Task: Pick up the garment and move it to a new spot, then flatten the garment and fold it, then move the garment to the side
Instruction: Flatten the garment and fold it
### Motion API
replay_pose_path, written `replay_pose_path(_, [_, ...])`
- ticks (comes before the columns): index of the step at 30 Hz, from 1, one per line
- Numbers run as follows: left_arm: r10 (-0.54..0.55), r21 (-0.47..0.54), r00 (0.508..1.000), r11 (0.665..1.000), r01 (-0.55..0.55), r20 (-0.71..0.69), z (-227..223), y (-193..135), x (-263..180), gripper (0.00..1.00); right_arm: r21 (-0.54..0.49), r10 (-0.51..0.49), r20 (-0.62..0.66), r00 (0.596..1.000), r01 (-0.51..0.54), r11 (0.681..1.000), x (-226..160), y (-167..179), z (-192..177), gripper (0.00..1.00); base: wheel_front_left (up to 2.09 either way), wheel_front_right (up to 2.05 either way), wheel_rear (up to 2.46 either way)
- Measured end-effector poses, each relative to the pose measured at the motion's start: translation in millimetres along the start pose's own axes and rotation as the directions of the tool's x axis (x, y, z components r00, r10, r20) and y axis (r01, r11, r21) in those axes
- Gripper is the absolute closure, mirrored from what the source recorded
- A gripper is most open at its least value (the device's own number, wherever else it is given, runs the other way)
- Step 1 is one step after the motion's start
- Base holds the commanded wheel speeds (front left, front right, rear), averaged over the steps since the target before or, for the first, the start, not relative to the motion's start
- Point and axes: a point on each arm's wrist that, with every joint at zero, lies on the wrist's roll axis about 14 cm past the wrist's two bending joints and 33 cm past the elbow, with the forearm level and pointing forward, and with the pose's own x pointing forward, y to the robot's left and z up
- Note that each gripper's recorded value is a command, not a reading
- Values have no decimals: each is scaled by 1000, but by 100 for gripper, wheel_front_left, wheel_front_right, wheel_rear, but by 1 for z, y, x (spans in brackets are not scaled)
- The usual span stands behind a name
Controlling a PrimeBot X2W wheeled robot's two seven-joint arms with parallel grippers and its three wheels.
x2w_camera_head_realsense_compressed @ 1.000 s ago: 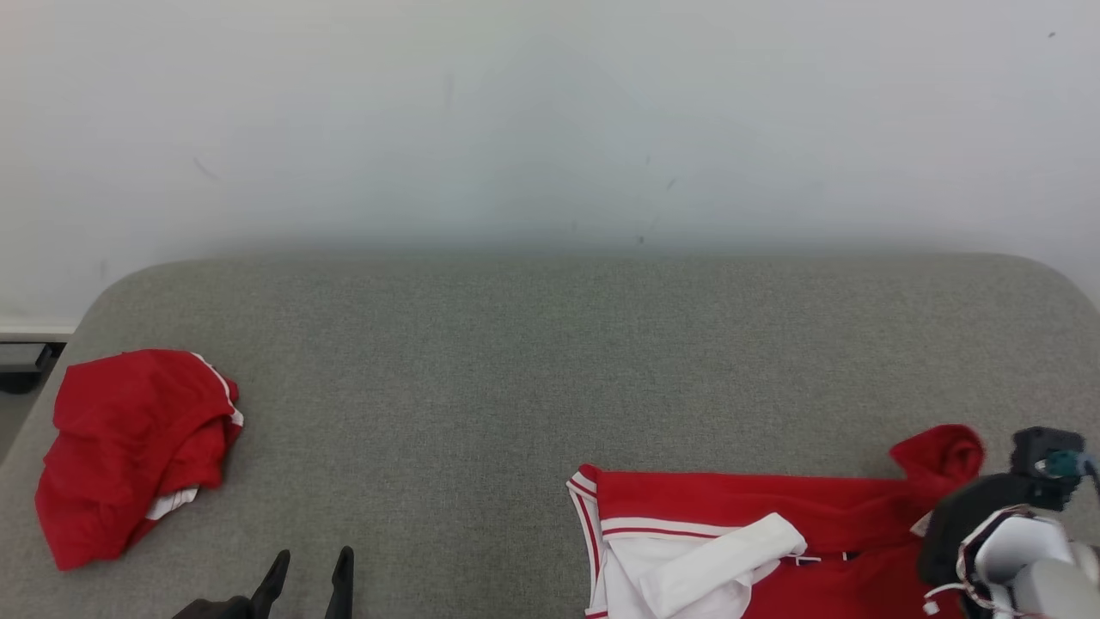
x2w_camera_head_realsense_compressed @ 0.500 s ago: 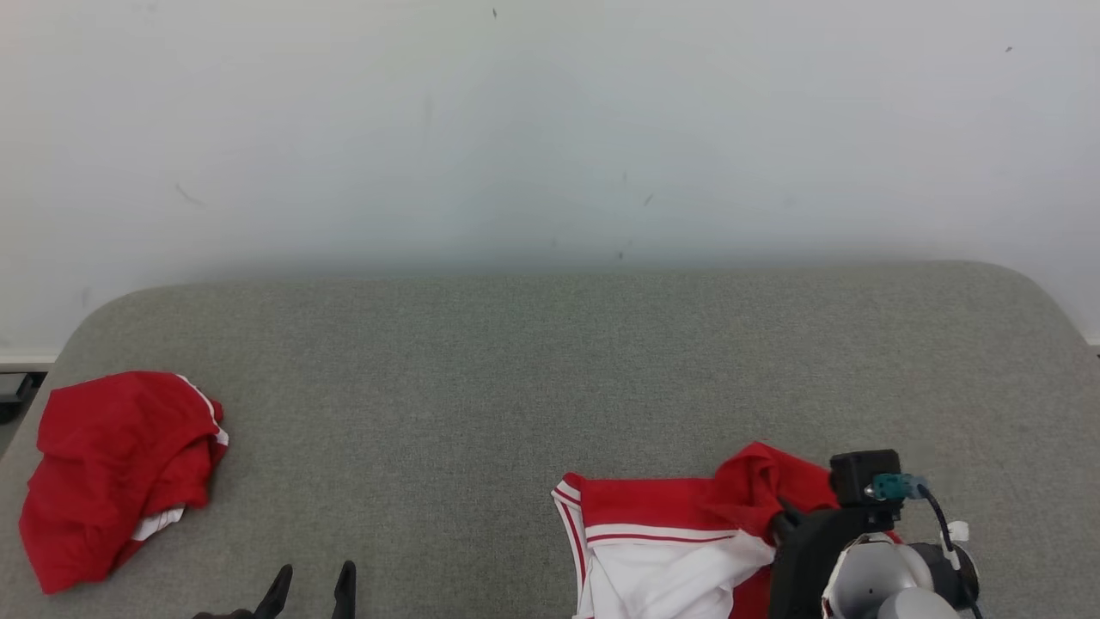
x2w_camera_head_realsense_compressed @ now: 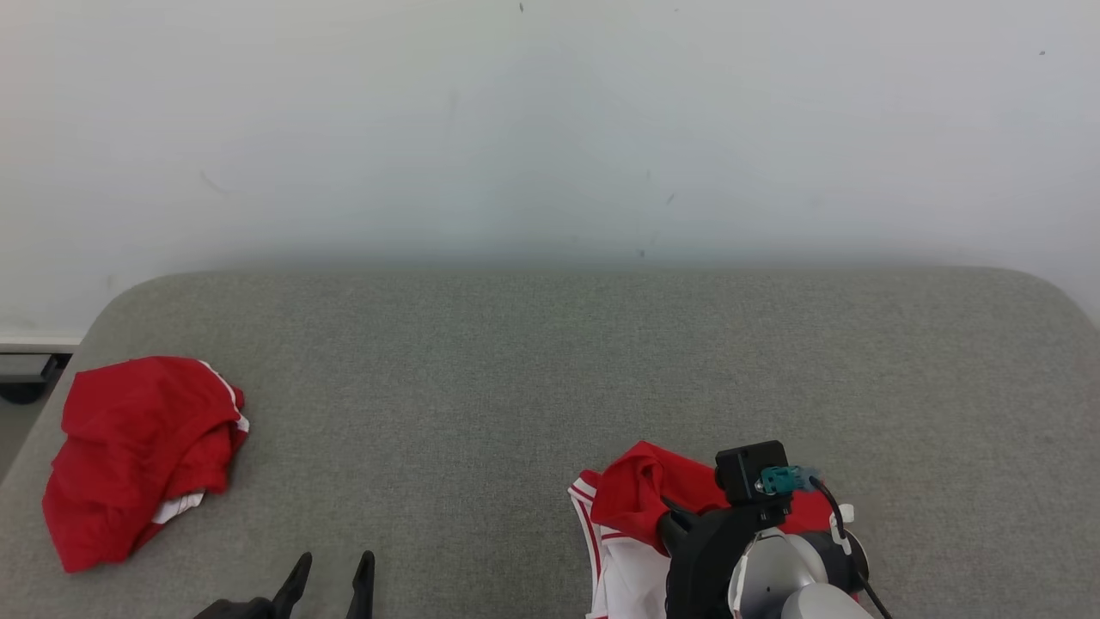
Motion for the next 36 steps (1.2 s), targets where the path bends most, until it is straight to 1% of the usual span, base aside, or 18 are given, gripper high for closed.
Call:
replay_pose_path(6, [23,-5,1000,1000,-23,-8,-3,7,-3,0,-12,30,-41,999,-31,999,8,9,-9,100,0,0,0])
replay_pose_path(7, [26,-6,1000,1000,-26,-9,-3,8,-3,0,-12,33,-47,998,-34,999,9,10,-10,86,0,0,0])
replay_pose_path(8, [31,-6,999,1000,-31,-8,-3,9,-3,0,-4,31,-53,998,-31,1000,9,9,-12,0,0,0,0])
replay_pose_path(11, [35,-5,999,999,-35,-9,-3,11,-3,0,18,8,-29,1000,-7,1000,9,0,-8,0,0,0,0])
replay_pose_path(13, [41,-5,999,999,-41,-1,-2,13,-3,0,63,27,3,1000,-27,998,7,4,0,0,0,0,0])
replay_pose_path(14, [34,-4,999,999,-34,1,-1,11,-1,0,134,41,105,994,-55,989,0,5,26,0,0,0,0])
replay_pose_path(18, [27,-2,1000,1000,-27,4,0,8,1,0,178,28,198,980,-64,982,-9,-1,52,0,0,0,0])
replay_pose_path(19, [25,-6,1000,1000,-25,10,1,7,1,0,183,2,224,975,-44,982,-13,-9,60,0,0,0,0])
replay_pose_path(20, [20,-5,1000,1000,-20,10,1,6,2,0,165,-44,246,968,3,986,-17,-23,65,0,0,0,0])
replay_pose_path(22, [14,-3,1000,1000,-14,13,2,4,4,0,153,-86,257,963,47,987,-22,-38,67,0,0,0,0])
replay_pose_path(25, [7,-1,1000,1000,-7,21,4,1,5,0,111,-174,230,957,152,982,-33,-71,59,0,0,0,0])
replay_pose_path(29, [-5,0,1000,1000,5,24,4,-3,6,0,84,-296,135,946,286,954,-49,-116,30,0,0,0,0])
replay_pose_path(32, [-9,1,1000,1000,9,24,5,-4,7,0,74,-340,46,939,336,939,-55,-133,8,0,0,0,0])
replay_pose_path(36, [-12,2,1000,1000,12,23,5,-5,8,0,77,-356,-50,933,359,930,-55,-142,-10,0,0,0,0])
